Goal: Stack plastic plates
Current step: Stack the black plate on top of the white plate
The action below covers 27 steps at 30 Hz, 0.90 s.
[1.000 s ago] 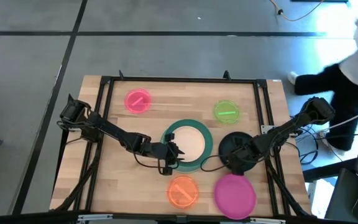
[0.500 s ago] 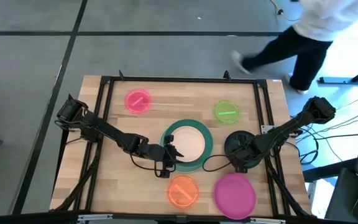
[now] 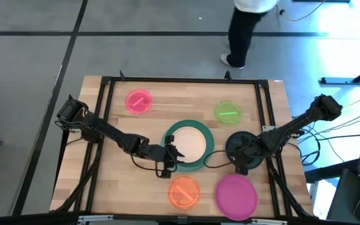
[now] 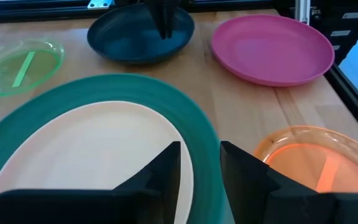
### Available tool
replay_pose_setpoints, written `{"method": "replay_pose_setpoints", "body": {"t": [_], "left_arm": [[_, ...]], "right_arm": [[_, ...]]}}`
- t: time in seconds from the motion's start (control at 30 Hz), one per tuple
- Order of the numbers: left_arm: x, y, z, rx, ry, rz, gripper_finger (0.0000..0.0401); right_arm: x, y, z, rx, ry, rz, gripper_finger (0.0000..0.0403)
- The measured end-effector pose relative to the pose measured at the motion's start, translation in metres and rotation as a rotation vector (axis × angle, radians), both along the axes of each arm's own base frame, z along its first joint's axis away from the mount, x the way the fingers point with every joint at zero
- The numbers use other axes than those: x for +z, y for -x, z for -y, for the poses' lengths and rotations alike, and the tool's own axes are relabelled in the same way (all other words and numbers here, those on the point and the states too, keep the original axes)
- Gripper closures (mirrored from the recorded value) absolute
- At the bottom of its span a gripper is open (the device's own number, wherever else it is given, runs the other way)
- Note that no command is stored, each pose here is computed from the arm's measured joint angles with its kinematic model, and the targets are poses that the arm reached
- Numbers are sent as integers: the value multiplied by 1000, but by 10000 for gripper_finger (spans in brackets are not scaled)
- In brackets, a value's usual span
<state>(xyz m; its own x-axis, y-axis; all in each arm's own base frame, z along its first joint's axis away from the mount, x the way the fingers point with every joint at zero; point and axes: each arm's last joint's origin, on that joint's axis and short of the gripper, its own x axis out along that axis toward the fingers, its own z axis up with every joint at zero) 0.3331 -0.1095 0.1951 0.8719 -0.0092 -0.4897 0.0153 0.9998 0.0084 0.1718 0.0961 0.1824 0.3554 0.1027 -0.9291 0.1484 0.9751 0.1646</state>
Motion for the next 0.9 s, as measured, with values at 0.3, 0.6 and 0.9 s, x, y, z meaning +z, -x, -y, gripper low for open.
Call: {"method": "replay_pose_setpoints", "body": {"t": [0.3,0.6,0.9], "left_arm": [[-1,1,0,10,17,-9,296],[0,0,0,22,35,-8,296],[0,0,0,22,35,-7,296]], "right_arm": [[-6,-5,-5,-29,-85,-49,233],[-27,-9,-8,-83,-67,-130,203],[-39,-15,-12,-57,-45,-155,324]]}}
